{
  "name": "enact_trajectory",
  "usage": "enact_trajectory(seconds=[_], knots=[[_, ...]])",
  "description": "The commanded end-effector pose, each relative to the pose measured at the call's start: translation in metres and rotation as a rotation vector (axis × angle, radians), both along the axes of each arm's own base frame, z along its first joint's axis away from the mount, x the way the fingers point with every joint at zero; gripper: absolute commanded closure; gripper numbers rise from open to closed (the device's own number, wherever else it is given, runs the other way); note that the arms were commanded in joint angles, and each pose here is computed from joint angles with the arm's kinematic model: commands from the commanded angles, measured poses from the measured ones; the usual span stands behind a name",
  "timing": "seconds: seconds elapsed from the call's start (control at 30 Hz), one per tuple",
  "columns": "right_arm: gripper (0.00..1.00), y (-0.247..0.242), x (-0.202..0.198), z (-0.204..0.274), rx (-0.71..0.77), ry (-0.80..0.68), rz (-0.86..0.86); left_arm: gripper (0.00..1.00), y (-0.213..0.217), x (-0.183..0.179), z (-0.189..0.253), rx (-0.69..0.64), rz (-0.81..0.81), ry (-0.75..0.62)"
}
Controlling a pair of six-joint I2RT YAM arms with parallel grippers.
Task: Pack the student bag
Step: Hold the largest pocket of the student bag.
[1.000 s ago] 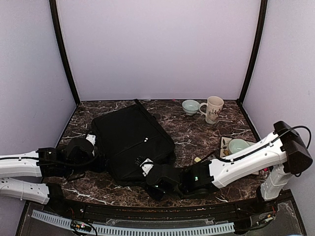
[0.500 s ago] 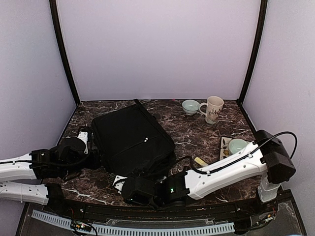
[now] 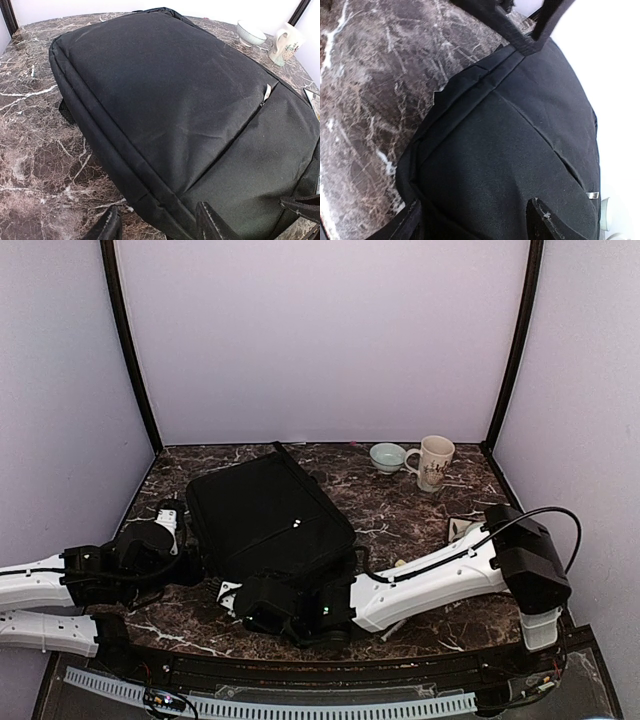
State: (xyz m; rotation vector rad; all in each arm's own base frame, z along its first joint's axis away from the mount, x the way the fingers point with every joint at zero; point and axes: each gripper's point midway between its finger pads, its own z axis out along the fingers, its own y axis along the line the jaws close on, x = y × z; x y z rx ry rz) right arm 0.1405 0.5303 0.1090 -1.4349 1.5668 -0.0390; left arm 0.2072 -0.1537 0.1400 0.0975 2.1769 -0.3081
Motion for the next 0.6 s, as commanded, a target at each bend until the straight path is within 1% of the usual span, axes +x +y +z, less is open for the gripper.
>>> enact_trajectory(seconds=[0.0, 0.07, 0.13, 0.23, 0.3, 0.37, 0.4, 0.57], knots=[[0.32, 0.010, 0.021, 0.003, 0.048, -0.045, -0.016, 0.48, 0.003, 0.000, -0.002, 0.029, -0.004, -0.012], [0.35, 0.010, 0.027, -0.002, 0.041, -0.046, -0.011, 0.48, 0.002, 0.000, 0.000, 0.027, -0.006, -0.015], [0.43, 0.010, 0.030, -0.004, 0.046, -0.054, -0.002, 0.48, 0.001, 0.002, 0.003, 0.024, -0.007, -0.024], [0.60, 0.008, 0.036, -0.001, 0.069, -0.062, 0.012, 0.48, -0.001, 0.004, 0.004, 0.028, -0.007, -0.034], [0.76, 0.007, 0.040, 0.003, 0.097, -0.058, 0.032, 0.49, -0.002, 0.005, 0.005, 0.031, -0.007, -0.037], [0.95, 0.006, 0.045, 0.010, 0.118, -0.061, 0.045, 0.50, -0.004, 0.006, 0.008, 0.032, -0.011, -0.040], [1.00, 0.005, 0.050, 0.014, 0.126, -0.063, 0.045, 0.50, -0.006, 0.007, 0.008, 0.030, -0.015, -0.043], [1.00, 0.005, 0.071, 0.031, 0.160, -0.054, 0.067, 0.51, -0.018, 0.008, 0.013, 0.005, -0.073, -0.073]])
